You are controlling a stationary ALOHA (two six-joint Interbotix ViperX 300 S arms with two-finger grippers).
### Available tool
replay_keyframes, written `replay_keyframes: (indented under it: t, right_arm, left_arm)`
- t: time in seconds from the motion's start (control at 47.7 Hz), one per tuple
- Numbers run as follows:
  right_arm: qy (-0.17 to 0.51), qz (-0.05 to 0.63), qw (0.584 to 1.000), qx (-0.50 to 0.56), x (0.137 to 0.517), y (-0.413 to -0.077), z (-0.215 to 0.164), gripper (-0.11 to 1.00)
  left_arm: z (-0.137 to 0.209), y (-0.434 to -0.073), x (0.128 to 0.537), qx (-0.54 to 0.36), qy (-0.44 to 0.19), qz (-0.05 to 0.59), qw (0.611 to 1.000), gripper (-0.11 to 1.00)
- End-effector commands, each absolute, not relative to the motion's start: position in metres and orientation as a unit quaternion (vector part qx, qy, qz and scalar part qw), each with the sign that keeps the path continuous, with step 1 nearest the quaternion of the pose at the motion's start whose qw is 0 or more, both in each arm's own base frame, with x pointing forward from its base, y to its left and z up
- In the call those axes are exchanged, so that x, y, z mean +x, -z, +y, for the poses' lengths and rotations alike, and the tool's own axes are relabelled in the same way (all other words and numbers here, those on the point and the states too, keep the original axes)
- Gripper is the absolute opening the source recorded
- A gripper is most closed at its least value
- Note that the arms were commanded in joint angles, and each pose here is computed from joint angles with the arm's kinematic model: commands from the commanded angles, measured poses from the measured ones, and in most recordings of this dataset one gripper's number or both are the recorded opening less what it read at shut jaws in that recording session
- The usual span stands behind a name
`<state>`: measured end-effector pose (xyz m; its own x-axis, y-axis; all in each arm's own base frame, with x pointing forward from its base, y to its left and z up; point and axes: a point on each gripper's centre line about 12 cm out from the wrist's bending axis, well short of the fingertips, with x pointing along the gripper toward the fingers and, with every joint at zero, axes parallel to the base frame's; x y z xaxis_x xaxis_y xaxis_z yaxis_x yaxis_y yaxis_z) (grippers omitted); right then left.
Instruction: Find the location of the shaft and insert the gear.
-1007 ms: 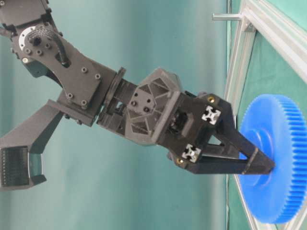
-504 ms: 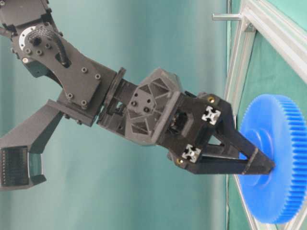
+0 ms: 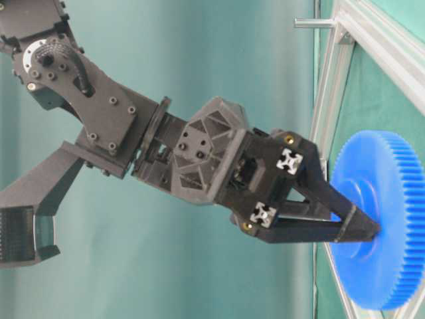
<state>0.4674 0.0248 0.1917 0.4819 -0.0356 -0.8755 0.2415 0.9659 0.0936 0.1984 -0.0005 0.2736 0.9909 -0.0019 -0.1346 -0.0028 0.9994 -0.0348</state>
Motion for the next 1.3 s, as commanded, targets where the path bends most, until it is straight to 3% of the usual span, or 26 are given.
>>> replay_keyframes:
  t: [0.0,1.28]
  right_arm:
    - [0.063,0.479,0.87,0.102,0.473,-0.214,0.039,0.69]
    - [0.07,0.492,0.862,0.102,0.473,-0.203,0.033,0.69]
  left_arm:
    - [0.0,-0.285,0.201,-0.019,-0.001,0.054,0.998,0.02]
    - [0.0,-0.285,0.201,-0.019,-0.002,0.054,0.998,0.02]
